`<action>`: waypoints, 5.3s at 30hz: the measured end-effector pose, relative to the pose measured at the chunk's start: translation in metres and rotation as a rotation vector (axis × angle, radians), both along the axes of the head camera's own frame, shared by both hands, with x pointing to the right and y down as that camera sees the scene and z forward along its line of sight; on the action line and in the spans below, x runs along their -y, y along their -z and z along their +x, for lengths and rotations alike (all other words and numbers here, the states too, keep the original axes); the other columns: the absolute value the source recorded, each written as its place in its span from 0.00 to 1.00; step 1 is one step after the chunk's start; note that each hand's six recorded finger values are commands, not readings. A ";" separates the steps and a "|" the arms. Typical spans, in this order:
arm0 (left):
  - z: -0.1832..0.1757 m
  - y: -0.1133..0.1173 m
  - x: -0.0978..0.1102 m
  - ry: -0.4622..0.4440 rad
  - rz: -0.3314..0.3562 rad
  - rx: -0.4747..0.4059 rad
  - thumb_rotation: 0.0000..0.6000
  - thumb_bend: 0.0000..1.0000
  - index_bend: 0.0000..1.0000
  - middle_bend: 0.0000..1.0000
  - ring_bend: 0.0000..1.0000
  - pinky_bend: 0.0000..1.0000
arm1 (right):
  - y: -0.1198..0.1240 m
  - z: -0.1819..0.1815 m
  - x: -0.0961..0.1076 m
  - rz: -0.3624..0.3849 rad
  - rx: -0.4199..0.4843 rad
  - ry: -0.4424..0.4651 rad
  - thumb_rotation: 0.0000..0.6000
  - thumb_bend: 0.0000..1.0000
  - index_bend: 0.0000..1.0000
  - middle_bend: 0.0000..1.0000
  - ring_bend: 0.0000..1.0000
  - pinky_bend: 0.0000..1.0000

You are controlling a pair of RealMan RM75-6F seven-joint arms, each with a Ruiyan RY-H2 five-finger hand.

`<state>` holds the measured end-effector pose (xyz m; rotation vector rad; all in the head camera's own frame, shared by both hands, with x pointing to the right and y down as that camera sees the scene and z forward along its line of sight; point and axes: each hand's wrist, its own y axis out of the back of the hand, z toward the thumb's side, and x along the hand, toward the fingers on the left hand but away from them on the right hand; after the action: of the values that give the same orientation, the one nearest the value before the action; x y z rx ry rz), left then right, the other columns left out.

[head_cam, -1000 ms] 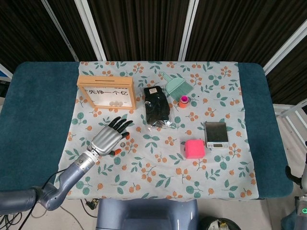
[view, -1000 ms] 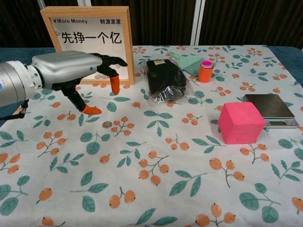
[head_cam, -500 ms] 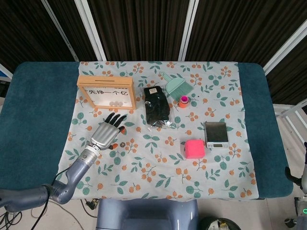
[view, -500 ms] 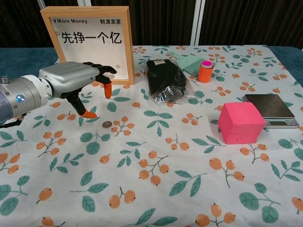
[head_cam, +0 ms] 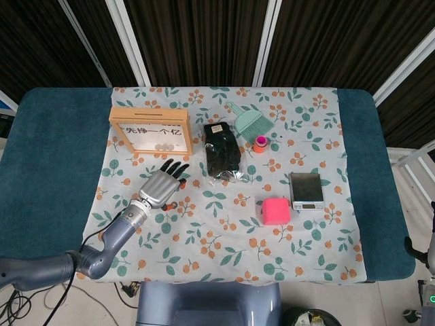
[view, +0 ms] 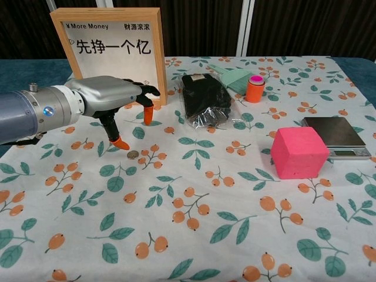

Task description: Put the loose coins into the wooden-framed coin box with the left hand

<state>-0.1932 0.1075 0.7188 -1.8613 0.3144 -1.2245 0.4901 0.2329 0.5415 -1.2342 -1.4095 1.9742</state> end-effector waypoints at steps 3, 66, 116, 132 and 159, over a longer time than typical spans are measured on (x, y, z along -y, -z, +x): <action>-0.003 -0.003 -0.001 0.008 0.007 0.016 1.00 0.10 0.41 0.01 0.00 0.00 | 0.000 -0.001 0.000 0.000 -0.003 0.001 1.00 0.39 0.09 0.03 0.00 0.00; 0.002 -0.032 -0.018 0.003 -0.035 0.033 1.00 0.11 0.52 0.01 0.00 0.00 | 0.001 0.001 -0.003 -0.019 0.005 -0.019 1.00 0.39 0.09 0.03 0.00 0.00; 0.015 -0.002 -0.013 0.021 -0.037 -0.036 1.00 0.62 0.67 0.09 0.00 0.00 | 0.000 0.002 -0.004 -0.029 0.012 -0.030 1.00 0.40 0.09 0.03 0.00 0.00; 0.031 0.134 0.100 0.109 0.091 -0.213 1.00 0.62 0.67 0.08 0.00 0.00 | 0.000 0.001 -0.004 -0.029 0.005 -0.027 1.00 0.39 0.09 0.03 0.00 0.00; 0.003 0.133 0.224 0.231 0.073 0.102 1.00 0.65 0.69 0.09 0.00 0.00 | 0.001 0.003 -0.004 -0.019 -0.010 -0.044 1.00 0.39 0.09 0.03 0.00 0.00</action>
<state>-0.1900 -0.1162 0.5862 -1.7288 0.5224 -1.4384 0.4932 0.2369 0.5407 -1.2094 -1.4277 2.0245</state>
